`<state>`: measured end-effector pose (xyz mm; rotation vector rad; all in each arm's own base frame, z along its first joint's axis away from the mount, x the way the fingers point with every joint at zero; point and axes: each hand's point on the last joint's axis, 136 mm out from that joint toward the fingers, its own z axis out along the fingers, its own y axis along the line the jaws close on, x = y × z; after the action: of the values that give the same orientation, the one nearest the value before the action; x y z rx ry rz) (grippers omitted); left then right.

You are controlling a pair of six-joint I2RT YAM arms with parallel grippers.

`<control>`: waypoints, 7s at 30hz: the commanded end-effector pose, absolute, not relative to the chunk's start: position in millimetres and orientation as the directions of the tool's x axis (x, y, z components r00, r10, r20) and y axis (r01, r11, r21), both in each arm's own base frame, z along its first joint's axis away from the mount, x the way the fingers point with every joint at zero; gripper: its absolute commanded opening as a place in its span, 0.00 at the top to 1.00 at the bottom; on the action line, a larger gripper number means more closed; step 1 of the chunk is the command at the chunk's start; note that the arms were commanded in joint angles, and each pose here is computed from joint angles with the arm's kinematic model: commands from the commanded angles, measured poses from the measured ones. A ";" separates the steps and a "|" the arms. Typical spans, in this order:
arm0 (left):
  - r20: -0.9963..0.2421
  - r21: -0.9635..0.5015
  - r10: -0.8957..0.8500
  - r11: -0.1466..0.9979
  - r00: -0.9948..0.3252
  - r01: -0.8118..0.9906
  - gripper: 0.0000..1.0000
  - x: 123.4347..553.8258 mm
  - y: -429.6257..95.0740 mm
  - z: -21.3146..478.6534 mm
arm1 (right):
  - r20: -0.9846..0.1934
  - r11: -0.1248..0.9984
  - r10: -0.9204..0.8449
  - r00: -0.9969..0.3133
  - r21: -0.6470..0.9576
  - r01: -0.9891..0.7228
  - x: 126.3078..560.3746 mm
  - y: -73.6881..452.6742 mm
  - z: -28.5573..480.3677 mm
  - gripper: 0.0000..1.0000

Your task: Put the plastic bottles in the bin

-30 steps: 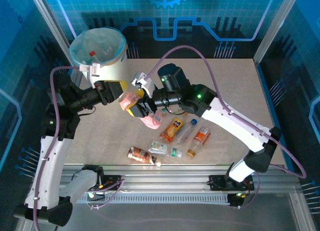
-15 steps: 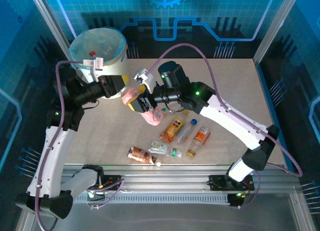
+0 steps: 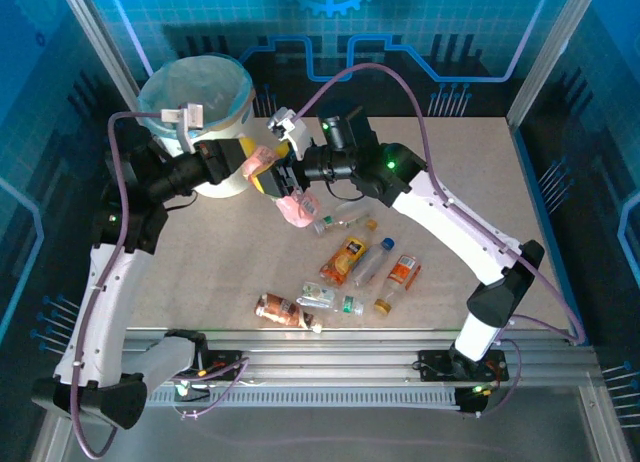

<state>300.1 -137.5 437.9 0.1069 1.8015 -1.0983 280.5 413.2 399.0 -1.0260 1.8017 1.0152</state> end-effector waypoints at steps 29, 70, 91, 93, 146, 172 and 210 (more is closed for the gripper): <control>-0.973 -0.159 -0.182 0.975 -0.142 -0.156 1.00 511.3 111.6 491.8 | -0.849 0.449 -0.317 -0.422 0.258 -0.856 362.4 414.0 378.1 0.10; -0.913 0.309 0.246 0.938 -0.325 -0.157 1.00 607.1 85.9 374.9 | -0.796 0.475 -0.383 -0.469 0.266 -0.839 368.6 411.4 342.1 0.12; -0.889 0.275 0.232 0.960 -0.395 -0.054 0.31 612.8 56.3 343.8 | -0.774 0.485 -0.387 -0.501 0.292 -0.824 364.6 403.5 339.0 0.12; -0.906 0.241 0.212 0.970 -0.367 -0.036 0.23 603.2 48.8 362.0 | -0.776 0.485 -0.379 -0.504 0.297 -0.822 363.1 402.2 343.0 0.12; -0.746 -0.384 -0.167 0.899 -0.645 0.212 0.36 242.4 -101.8 314.4 | -0.559 0.321 -0.780 -0.280 0.026 -0.947 128.2 379.3 197.8 0.14; -0.702 -0.370 -0.296 0.929 -0.648 -0.023 0.24 191.4 -55.5 252.2 | -0.313 0.364 -0.907 -0.281 -0.247 -0.898 126.2 429.3 57.7 0.12; -0.967 -0.223 -0.056 0.658 -0.249 0.719 0.17 158.8 -142.3 413.9 | -0.838 0.388 -0.447 -0.313 0.133 -0.912 160.9 396.1 310.3 0.48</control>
<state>182.4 -98.4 388.2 0.2376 1.8125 -0.5978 166.0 409.6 274.4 -1.1916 2.0161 0.6430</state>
